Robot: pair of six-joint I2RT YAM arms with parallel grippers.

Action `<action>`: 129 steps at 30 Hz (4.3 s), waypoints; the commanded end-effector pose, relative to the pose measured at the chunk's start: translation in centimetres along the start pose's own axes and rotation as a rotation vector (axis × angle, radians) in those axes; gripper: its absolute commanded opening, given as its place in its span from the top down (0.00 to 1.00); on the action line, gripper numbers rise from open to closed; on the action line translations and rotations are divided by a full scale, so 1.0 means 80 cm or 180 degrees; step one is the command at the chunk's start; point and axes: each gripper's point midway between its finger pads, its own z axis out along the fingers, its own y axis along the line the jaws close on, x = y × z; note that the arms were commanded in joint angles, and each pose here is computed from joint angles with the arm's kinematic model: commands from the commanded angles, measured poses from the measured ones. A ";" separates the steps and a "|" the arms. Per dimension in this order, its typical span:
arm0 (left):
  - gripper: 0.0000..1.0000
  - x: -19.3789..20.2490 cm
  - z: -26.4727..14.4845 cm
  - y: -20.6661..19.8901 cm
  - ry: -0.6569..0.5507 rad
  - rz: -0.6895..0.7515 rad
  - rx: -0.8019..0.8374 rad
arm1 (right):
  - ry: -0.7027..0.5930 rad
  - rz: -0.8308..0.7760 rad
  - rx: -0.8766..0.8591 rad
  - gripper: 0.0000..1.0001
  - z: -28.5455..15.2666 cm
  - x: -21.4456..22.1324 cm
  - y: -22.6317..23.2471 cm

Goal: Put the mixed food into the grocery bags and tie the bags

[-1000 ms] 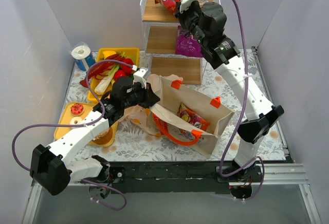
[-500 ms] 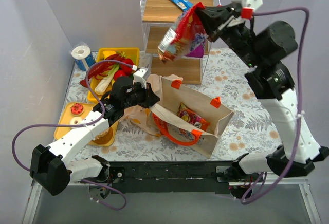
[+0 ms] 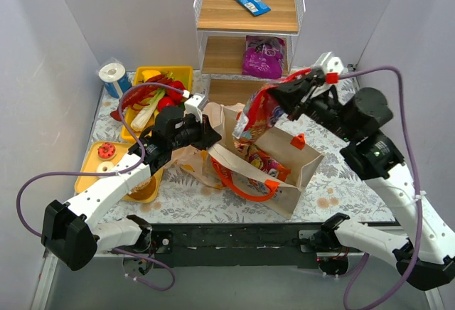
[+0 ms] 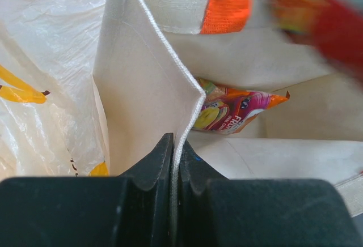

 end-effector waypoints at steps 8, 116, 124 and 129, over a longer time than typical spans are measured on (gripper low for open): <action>1.00 0.012 -0.007 0.007 0.0039 0.0053 -0.0071 | -0.0120 0.0487 -0.0144 0.99 -0.021 0.036 0.024; 1.00 -0.136 -0.078 -0.100 -0.0818 -0.0247 0.0658 | 0.0684 0.1236 0.2429 0.99 -0.173 0.096 -0.040; 1.00 0.025 -0.024 -0.037 -0.0064 -0.0882 0.0409 | 0.1182 0.1001 0.2950 0.99 -0.228 0.218 -0.050; 1.00 0.020 -0.026 -0.023 -0.0099 -0.0893 0.0156 | 0.1289 0.0844 0.3175 0.99 -0.248 0.186 -0.065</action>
